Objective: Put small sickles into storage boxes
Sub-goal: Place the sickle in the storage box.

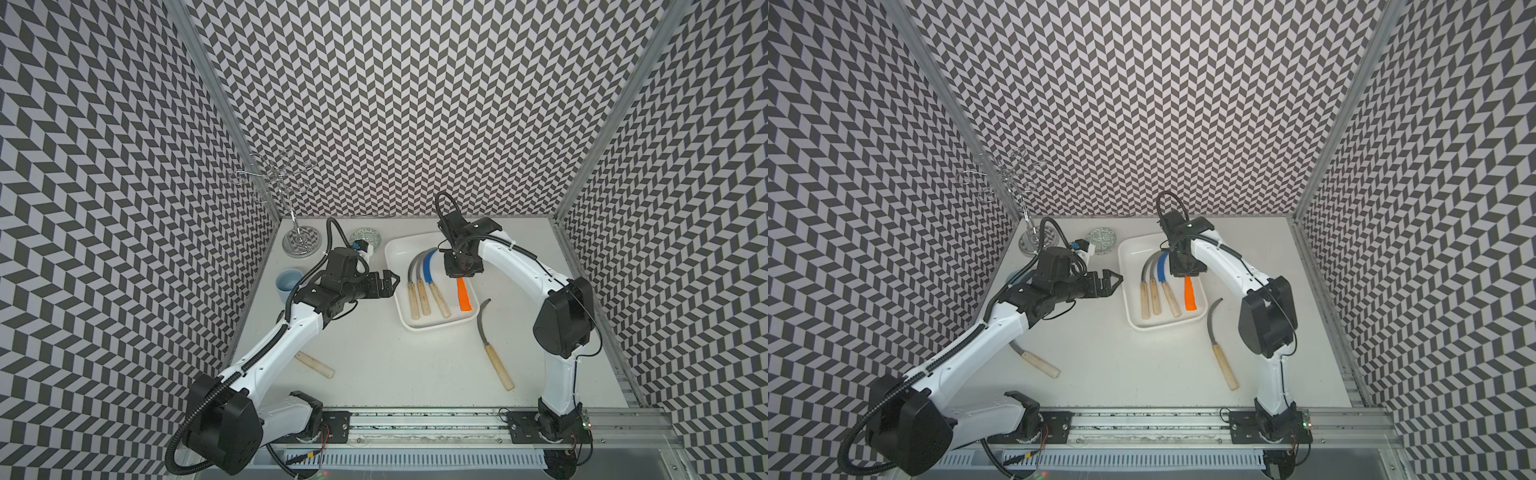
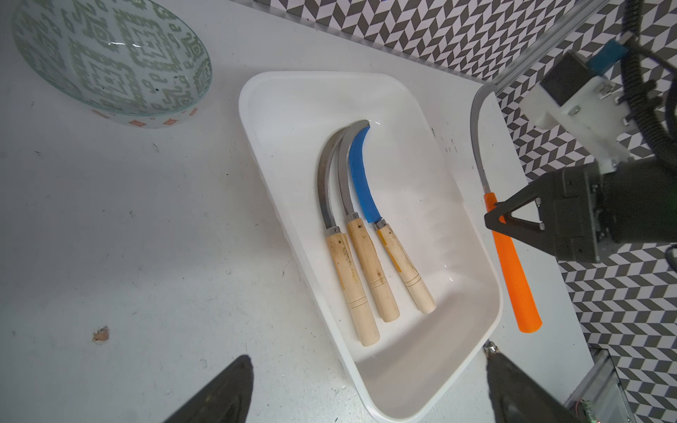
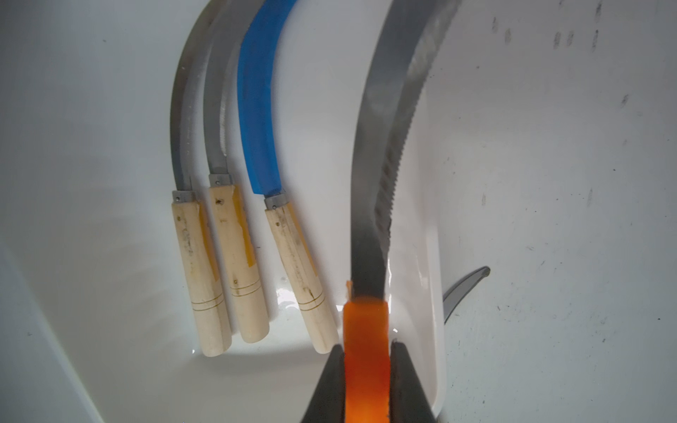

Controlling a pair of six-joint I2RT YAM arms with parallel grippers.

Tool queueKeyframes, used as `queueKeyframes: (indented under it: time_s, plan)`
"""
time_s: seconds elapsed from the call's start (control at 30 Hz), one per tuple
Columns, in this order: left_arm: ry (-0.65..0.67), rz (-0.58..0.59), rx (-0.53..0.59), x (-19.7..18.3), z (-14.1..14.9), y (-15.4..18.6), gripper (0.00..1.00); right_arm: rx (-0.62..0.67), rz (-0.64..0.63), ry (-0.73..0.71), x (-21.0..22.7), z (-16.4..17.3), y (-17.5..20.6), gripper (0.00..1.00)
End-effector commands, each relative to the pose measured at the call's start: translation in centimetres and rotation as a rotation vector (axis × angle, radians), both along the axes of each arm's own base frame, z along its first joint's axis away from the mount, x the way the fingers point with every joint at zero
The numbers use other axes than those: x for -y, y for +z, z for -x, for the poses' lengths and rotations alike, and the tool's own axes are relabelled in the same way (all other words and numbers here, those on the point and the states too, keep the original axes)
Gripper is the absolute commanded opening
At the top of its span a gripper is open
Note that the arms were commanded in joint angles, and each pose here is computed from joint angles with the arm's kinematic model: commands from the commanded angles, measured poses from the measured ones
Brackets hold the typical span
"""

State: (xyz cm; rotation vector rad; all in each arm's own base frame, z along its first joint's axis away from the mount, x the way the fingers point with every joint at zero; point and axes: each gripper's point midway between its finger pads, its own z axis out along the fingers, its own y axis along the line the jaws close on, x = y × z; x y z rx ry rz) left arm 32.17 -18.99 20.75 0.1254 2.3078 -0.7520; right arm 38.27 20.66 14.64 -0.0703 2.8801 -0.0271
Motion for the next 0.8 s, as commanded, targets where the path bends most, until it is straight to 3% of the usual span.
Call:
queueKeyframes:
  time_s: [0.0,0.4,0.77]
  plan:
    - [0.018,-0.016,0.008,-0.6,-0.5,-0.4,1.0,0.016,0.003,0.002,-1.3,-0.2,0.3,0.06]
    - [0.136,0.005,-0.028,-4.0,-2.2,-1.2,0.99,-0.003,-0.026,0.08,-6.7,-0.3,-1.3,0.06]
    - [0.163,0.018,-0.041,-5.2,-2.7,-1.6,0.99,-0.01,-0.033,0.108,-8.0,-0.4,-2.3,0.06]
